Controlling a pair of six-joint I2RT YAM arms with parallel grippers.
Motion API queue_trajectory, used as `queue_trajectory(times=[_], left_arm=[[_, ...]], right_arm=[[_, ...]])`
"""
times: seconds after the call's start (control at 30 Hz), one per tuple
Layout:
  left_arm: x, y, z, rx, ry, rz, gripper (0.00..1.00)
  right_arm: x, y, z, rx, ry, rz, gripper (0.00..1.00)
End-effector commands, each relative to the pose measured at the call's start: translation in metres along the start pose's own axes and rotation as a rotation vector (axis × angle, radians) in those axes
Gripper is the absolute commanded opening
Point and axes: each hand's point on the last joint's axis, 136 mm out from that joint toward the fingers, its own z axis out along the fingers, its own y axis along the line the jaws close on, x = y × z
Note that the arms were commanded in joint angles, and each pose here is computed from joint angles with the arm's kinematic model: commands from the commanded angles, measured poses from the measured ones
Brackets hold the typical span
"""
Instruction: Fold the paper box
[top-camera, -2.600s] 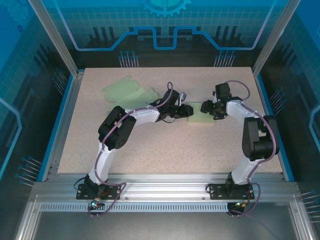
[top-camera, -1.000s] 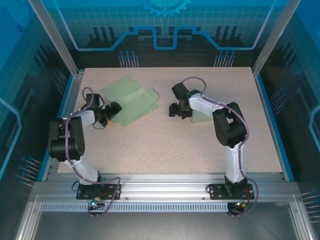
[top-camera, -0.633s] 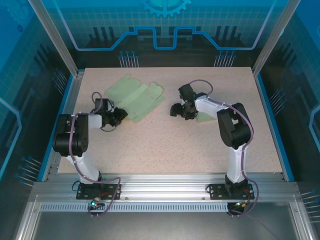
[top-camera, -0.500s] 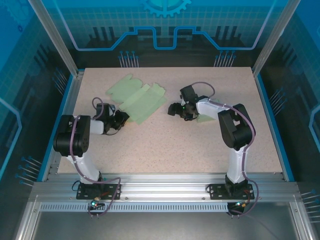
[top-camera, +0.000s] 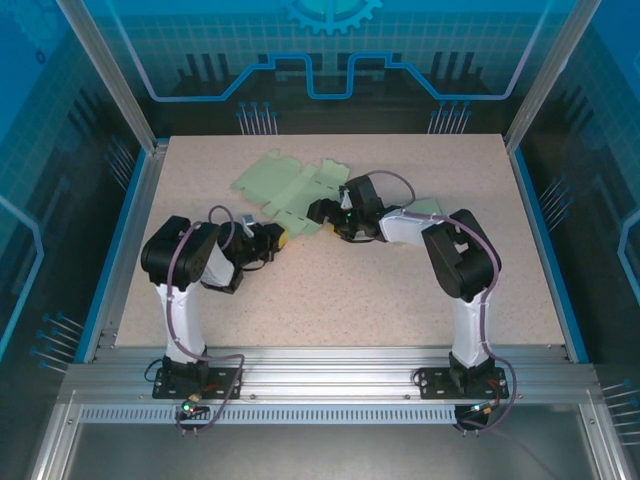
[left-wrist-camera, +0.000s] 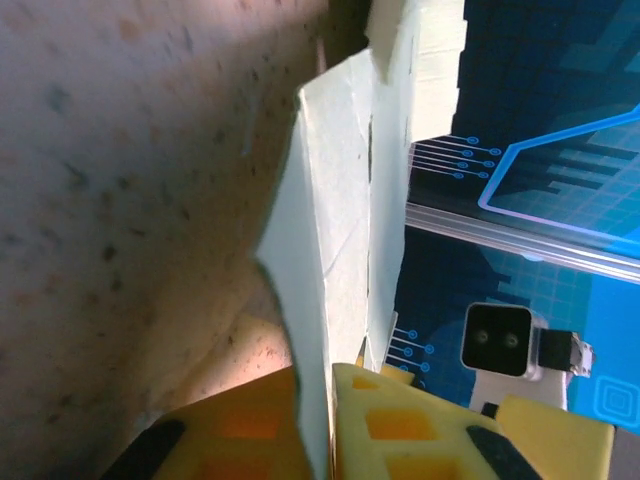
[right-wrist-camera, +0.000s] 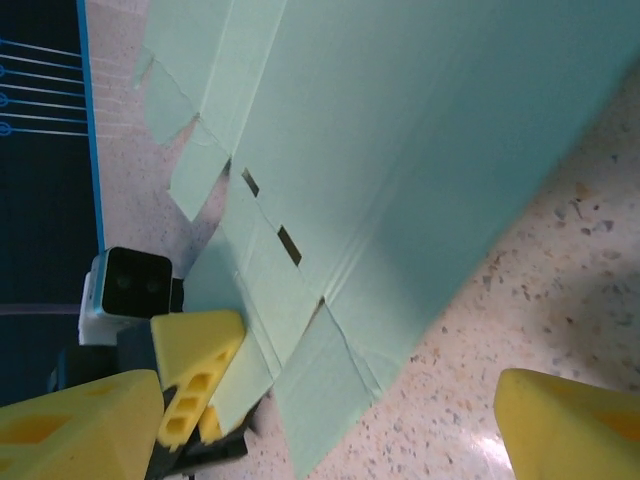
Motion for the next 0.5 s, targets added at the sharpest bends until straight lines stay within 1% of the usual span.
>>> queue_trajectory(times=[0.0,0.07,0.13,0.23,0.3,0.33,0.37,0.4,0.47], left_arm=[[0.016,-0.006,0.007,0.055,0.037,-0.043,0.13],[0.018,-0.008,0.008,0.055,0.044,-0.038,0.13],[0.021,-0.012,0.008,0.054,0.055,-0.030,0.16],[0.025,-0.013,0.004,0.042,0.063,-0.015,0.25],[0.027,-0.016,-0.001,0.039,0.060,0.007,0.36],[0.028,-0.020,-0.002,0.040,0.062,0.022,0.42],[0.030,-0.024,-0.004,0.038,0.064,0.040,0.50],[0.031,-0.030,-0.007,0.036,0.063,0.062,0.59],[0.033,-0.042,-0.011,0.025,0.066,0.113,0.74]], right_arm=[[-0.001,0.005,0.016,-0.011,0.001,0.018,0.85],[-0.004,0.007,0.020,-0.013,-0.010,0.009,0.80],[-0.010,0.010,0.023,-0.032,-0.026,-0.006,0.70],[-0.018,0.014,0.022,-0.012,-0.053,-0.041,0.50],[-0.023,0.011,0.018,0.042,-0.053,-0.069,0.30],[-0.025,0.009,0.016,0.062,-0.052,-0.086,0.22],[-0.025,0.007,0.013,0.082,-0.050,-0.105,0.15],[-0.027,0.005,0.009,0.098,-0.051,-0.126,0.10],[-0.028,0.003,0.001,0.121,-0.042,-0.172,0.04]])
